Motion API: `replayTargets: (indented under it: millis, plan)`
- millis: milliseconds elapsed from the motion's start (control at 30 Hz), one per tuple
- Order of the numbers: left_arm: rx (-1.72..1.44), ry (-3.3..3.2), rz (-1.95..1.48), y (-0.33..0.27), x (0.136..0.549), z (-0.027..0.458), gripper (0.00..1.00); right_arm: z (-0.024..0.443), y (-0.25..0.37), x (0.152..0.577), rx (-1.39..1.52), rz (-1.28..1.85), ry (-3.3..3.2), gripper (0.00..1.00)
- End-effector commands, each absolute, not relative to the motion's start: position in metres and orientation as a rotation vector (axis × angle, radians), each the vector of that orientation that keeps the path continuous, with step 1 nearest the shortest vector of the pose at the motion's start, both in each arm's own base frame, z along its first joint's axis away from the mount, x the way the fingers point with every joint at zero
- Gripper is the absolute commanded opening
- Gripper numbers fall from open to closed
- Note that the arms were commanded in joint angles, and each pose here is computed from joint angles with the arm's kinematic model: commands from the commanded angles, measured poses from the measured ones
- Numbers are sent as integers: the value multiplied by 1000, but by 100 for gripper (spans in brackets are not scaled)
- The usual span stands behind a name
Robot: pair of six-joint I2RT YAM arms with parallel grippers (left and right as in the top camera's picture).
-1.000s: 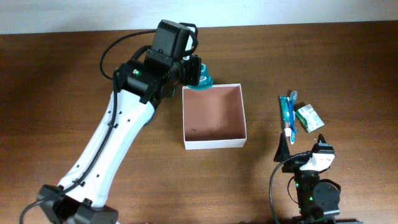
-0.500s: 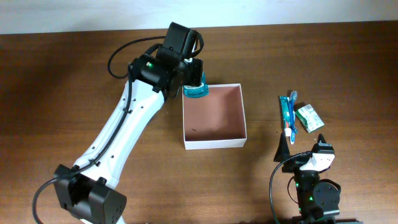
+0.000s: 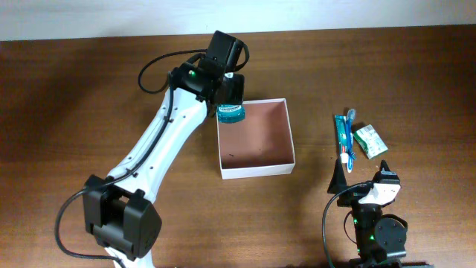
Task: Pack container
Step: 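Lift the Listerine bottle and carry it right over the box, then lower the Listerine bottle into the box's back-left corner and release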
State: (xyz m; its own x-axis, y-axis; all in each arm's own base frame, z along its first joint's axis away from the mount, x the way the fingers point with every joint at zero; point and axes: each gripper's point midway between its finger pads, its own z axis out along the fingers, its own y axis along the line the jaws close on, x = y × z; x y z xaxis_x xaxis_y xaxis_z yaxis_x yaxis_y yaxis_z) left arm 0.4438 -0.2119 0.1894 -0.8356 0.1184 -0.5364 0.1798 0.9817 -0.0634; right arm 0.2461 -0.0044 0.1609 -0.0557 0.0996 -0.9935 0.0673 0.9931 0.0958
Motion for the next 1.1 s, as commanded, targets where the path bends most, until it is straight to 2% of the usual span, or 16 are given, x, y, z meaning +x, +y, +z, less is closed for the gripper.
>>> replayTargets:
  millis: [0, 333, 833, 900, 933, 967, 1067]
  plan:
    - [177, 2532, -137, -212, 454, 197, 21, 159, -5, 246, 131, 23, 1630, 98]
    - [184, 2577, -109, -214, 459, 171, 21, 159, -5, 246, 131, 23, 1630, 98]
    - [184, 2569, -114, -216, 462, 170, 22, 159, -5, 246, 131, 23, 1630, 98]
    - [184, 2569, -113, -216, 462, 170, 23, 159, -5, 246, 131, 23, 1630, 98]
    - [184, 2569, -113, -216, 462, 170, 33, 159, -5, 246, 131, 23, 1630, 98]
    - [184, 2569, -113, -216, 462, 170, 39, 159, -5, 246, 131, 23, 1630, 98]
    - [184, 2569, -113, -216, 462, 170, 39, 159, -5, 246, 131, 23, 1630, 98]
